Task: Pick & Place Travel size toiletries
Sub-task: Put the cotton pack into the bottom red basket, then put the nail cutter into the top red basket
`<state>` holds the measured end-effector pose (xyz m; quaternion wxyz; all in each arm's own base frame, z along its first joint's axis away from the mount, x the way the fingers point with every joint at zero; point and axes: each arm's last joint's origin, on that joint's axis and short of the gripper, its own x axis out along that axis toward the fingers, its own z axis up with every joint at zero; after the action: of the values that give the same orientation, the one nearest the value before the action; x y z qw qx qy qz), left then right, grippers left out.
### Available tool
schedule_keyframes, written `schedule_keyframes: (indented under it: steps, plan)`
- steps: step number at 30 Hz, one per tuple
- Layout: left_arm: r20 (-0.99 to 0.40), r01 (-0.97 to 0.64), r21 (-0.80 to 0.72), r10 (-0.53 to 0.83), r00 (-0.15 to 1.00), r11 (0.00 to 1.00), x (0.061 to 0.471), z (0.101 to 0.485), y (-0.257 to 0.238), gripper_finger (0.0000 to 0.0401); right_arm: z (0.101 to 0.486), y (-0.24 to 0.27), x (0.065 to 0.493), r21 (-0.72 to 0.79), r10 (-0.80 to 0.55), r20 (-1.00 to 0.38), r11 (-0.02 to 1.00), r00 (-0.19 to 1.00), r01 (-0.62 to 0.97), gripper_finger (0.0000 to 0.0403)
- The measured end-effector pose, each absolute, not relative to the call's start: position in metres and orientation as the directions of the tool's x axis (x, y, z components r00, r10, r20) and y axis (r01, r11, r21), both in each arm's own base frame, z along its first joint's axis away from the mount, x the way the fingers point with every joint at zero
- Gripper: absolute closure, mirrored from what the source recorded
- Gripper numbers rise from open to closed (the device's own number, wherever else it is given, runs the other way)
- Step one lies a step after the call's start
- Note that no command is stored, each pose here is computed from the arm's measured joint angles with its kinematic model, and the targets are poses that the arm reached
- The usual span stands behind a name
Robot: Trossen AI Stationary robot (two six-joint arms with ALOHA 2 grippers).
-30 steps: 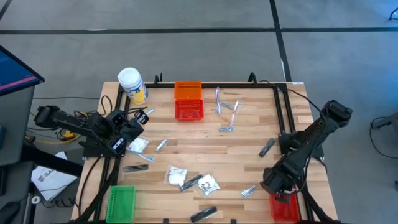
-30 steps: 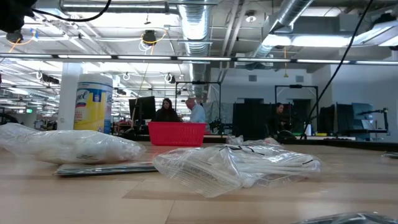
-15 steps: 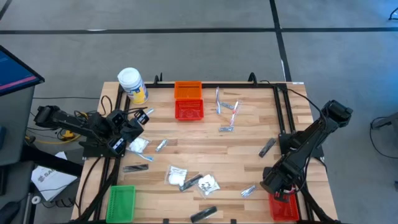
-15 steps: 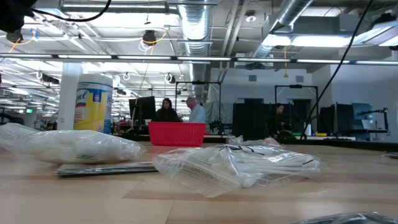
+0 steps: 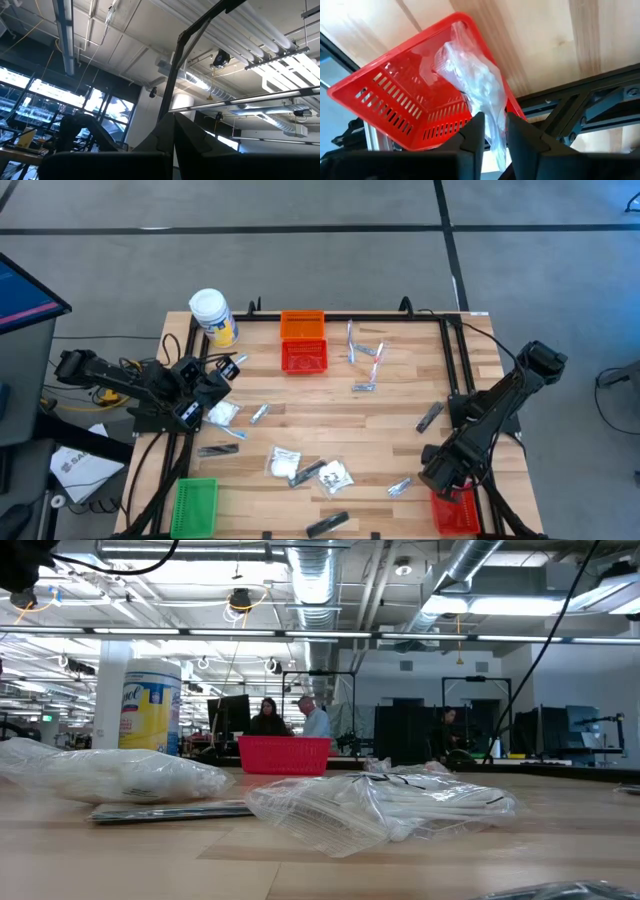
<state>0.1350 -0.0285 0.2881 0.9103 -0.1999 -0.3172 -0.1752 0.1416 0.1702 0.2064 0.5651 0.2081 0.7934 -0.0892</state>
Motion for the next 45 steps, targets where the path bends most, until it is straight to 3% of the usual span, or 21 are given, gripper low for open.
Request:
schedule_keyframes:
  steps: [10, 19, 23, 28, 45]
  plan:
    - [0.645, 0.445, -0.254, -0.193, 0.739, 0.859, 0.135, 0.288, -0.029, 0.0399, 0.207, 0.164, 0.136, -0.008, 0.166, -0.932, 0.879, -0.322, 0.477, 0.0227]
    - [0.645, 0.445, -0.254, -0.193, 0.739, 0.859, 0.135, 0.288, -0.029, 0.0399, 0.207, 0.164, 0.137, -0.009, 0.164, -0.933, 0.879, -0.320, 0.476, 0.0138]
    - [0.645, 0.445, -0.254, -0.193, 0.739, 0.859, 0.135, 0.288, -0.029, 0.0399, 0.206, 0.167, 0.140, 0.042, 0.200, -0.936, 0.881, -0.291, 0.471, 0.0132]
    - [0.645, 0.445, -0.253, -0.193, 0.740, 0.859, 0.135, 0.288, -0.029, 0.0399, 0.207, 0.169, 0.146, 0.152, 0.255, -0.929, 0.924, -0.268, 0.352, 0.0132]
    - [0.645, 0.444, -0.252, -0.193, 0.740, 0.860, 0.135, 0.288, -0.029, 0.0399, 0.207, 0.142, 0.167, 0.173, 0.280, -0.923, 0.914, -0.263, 0.367, 0.0132]
